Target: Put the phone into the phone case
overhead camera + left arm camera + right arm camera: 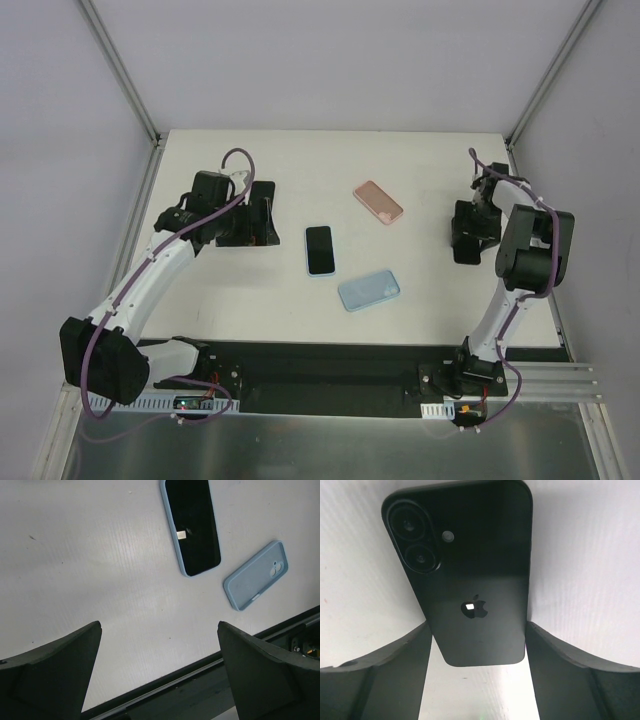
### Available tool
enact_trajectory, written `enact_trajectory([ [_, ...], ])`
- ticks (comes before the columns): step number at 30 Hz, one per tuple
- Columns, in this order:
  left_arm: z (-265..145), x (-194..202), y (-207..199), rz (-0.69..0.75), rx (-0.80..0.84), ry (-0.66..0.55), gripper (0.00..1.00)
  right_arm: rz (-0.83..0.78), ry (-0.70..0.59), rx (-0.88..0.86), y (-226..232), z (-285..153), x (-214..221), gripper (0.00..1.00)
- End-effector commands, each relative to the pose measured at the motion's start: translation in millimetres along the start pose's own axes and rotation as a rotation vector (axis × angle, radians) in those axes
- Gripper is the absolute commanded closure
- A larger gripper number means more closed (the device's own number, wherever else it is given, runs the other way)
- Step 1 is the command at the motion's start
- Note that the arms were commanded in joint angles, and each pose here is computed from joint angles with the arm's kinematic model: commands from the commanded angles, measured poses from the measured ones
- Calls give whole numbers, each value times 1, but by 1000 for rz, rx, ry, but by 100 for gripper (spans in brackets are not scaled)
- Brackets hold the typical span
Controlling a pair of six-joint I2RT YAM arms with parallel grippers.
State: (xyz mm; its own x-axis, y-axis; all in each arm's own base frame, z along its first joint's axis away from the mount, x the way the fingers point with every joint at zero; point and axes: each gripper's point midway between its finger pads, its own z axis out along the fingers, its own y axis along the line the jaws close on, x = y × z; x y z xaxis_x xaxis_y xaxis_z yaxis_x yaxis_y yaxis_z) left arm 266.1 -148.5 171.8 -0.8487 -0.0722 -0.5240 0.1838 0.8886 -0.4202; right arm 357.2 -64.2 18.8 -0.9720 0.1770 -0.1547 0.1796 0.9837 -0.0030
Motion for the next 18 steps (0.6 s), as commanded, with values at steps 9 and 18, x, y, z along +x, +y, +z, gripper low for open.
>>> enact_trajectory([
  [9,5,11,-29,8,77,14,2,34,-28,-180,55,-22,47,45],
  [18,32,15,-90,-33,159,81,7,66,-68,-376,94,-27,68,47],
])
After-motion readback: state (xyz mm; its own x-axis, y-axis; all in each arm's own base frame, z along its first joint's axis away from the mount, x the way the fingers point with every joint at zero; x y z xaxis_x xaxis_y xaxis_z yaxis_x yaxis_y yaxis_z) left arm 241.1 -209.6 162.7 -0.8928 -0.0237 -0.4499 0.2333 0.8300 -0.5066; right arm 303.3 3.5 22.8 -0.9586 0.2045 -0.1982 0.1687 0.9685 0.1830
